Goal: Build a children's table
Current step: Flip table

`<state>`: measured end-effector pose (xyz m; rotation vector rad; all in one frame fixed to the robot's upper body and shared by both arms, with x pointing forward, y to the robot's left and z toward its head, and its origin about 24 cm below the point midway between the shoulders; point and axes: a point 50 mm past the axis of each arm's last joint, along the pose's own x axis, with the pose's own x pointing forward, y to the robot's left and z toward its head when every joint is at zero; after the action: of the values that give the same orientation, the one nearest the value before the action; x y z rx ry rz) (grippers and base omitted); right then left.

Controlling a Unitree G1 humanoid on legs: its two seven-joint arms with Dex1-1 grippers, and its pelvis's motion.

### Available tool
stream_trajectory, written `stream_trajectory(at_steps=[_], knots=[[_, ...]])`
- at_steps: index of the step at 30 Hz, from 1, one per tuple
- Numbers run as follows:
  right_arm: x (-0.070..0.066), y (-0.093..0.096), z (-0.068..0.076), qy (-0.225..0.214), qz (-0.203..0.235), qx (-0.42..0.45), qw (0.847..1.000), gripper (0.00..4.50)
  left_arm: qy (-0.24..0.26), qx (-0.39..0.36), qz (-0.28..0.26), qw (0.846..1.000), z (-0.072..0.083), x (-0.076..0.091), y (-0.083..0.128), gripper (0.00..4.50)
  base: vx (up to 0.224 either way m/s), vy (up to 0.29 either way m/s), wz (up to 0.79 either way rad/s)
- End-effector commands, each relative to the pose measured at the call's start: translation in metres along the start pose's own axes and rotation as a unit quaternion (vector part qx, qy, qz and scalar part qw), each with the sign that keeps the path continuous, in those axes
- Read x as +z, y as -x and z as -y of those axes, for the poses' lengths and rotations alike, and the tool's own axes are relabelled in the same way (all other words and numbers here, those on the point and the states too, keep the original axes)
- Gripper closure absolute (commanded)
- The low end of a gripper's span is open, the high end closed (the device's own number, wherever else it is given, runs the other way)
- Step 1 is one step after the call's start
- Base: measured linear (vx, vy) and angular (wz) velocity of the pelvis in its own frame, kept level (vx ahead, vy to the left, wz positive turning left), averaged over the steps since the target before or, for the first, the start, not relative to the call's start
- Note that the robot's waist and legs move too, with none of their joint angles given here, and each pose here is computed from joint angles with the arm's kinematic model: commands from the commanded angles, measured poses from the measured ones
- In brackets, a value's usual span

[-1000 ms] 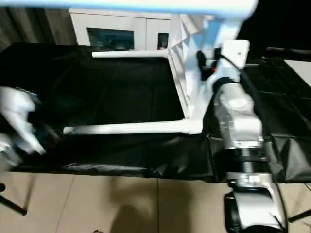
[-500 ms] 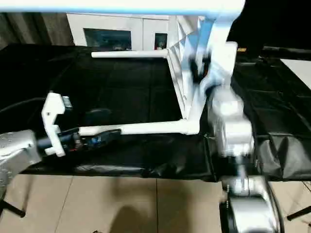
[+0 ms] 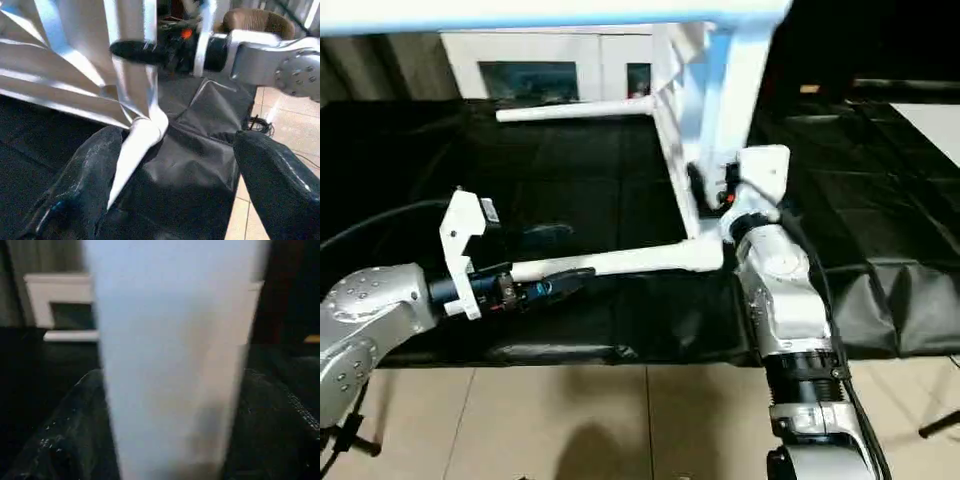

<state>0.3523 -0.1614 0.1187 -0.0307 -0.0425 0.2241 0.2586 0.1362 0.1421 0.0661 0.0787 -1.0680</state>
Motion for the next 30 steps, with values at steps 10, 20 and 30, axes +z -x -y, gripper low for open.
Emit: stream_trajectory(at_steps=[10, 20, 30], knots=[[-0.001, -0.011, -0.001, 0.005, 0.002, 0.032, 0.999, 1.31, -0.001, -0.001, -0.005, 1.0, 0.005, 0.003, 0.0, 0.49, 0.0, 0.0, 0.0], [-0.002, -0.016, 0.008, 0.019, -0.003, 0.004, 1.0, 2.06, 0.041, 0.004, 0.021, 0.999, 0.007, 0.0, -0.002, 0.49, 0.0, 0.0, 0.0], [0.001, -0.021, 0.016, 0.042, 0.003, -0.024, 0.999, 2.58, 0.038, 0.01, 0.017, 0.999, 0.007, 0.001, -0.004, 0.49, 0.0, 0.0, 0.0]])
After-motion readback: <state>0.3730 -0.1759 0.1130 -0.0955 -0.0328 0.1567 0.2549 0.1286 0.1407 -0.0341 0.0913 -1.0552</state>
